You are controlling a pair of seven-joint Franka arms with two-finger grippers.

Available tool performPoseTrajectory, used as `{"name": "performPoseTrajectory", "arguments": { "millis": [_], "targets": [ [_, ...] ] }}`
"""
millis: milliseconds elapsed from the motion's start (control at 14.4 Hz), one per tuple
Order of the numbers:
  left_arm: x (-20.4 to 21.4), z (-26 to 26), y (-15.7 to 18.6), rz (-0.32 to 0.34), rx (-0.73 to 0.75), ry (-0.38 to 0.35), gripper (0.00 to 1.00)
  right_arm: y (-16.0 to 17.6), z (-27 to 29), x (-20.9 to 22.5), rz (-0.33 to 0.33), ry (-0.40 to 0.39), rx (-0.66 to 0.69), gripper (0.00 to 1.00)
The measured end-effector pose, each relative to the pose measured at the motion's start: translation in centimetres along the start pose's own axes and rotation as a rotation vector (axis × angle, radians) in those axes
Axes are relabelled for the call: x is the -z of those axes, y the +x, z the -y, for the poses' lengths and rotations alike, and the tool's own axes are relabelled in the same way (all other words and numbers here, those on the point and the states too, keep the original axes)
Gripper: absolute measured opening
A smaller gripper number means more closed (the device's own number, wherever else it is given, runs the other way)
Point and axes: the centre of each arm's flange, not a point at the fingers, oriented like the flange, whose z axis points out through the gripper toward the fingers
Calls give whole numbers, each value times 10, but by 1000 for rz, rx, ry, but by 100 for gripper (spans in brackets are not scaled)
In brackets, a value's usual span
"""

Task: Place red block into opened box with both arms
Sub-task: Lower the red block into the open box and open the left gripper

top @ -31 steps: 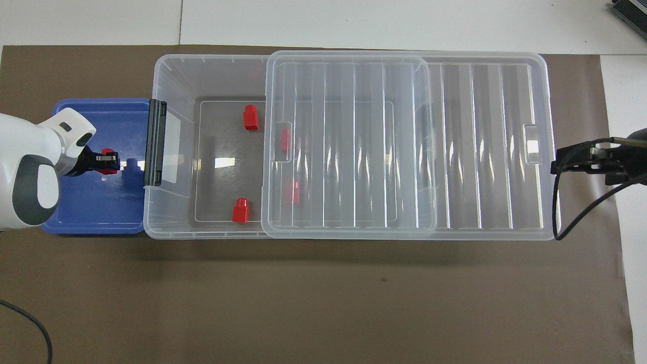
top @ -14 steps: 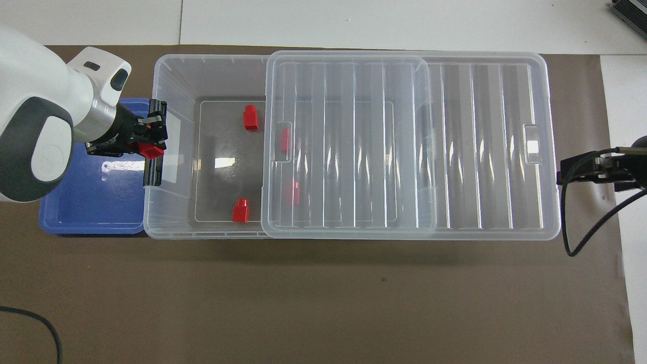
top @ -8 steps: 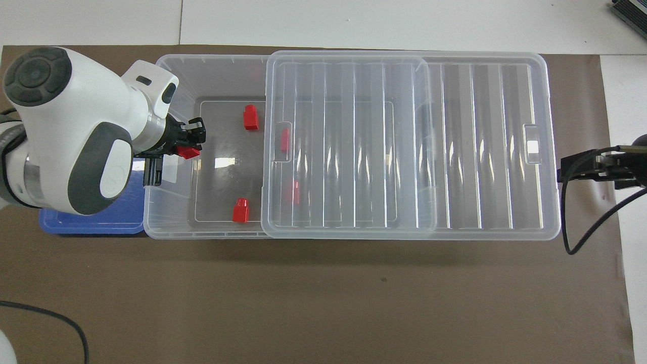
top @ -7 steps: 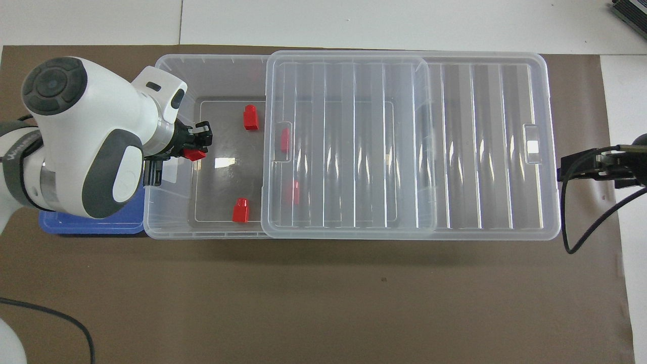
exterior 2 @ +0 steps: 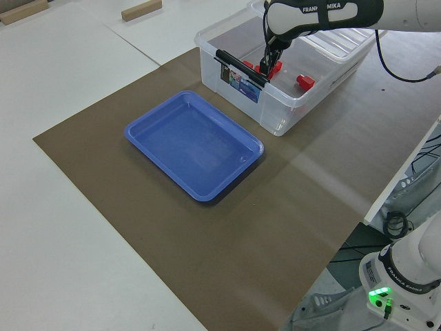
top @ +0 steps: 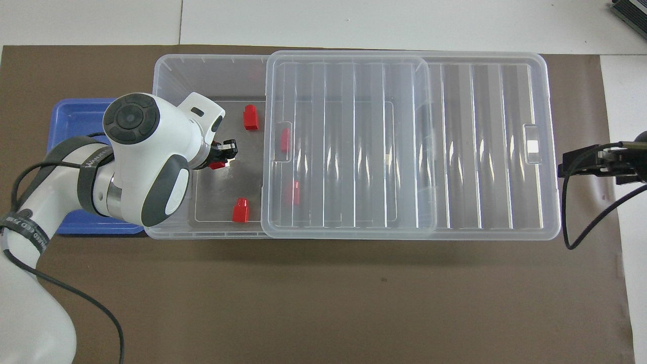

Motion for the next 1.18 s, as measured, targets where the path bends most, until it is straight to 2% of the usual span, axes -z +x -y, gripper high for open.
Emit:
{"name": "performPoseTrajectory", "arguments": {
  "millis": [208, 416, 970, 1108, 1177],
  "targets": [
    [-38, -8, -4, -2, -15, -8, 34, 0, -3, 0, 0, 0, -6, 100],
    [-58, -10, -2, -9, -17, -16, 34, 0, -3, 0, 0, 0, -6, 100],
    [-64, -8, 0, -17, -14, -18, 34, 0, -3, -4, 8, -1, -5, 100],
    [-64, -8, 0, -18, -13, -18, 51, 1, -3, -7, 8, -1, 2, 100],
    [-64, -8, 0, -18, -13, -17, 64, 3, -3, -7, -6, 1, 17, 97]
  ]
}}
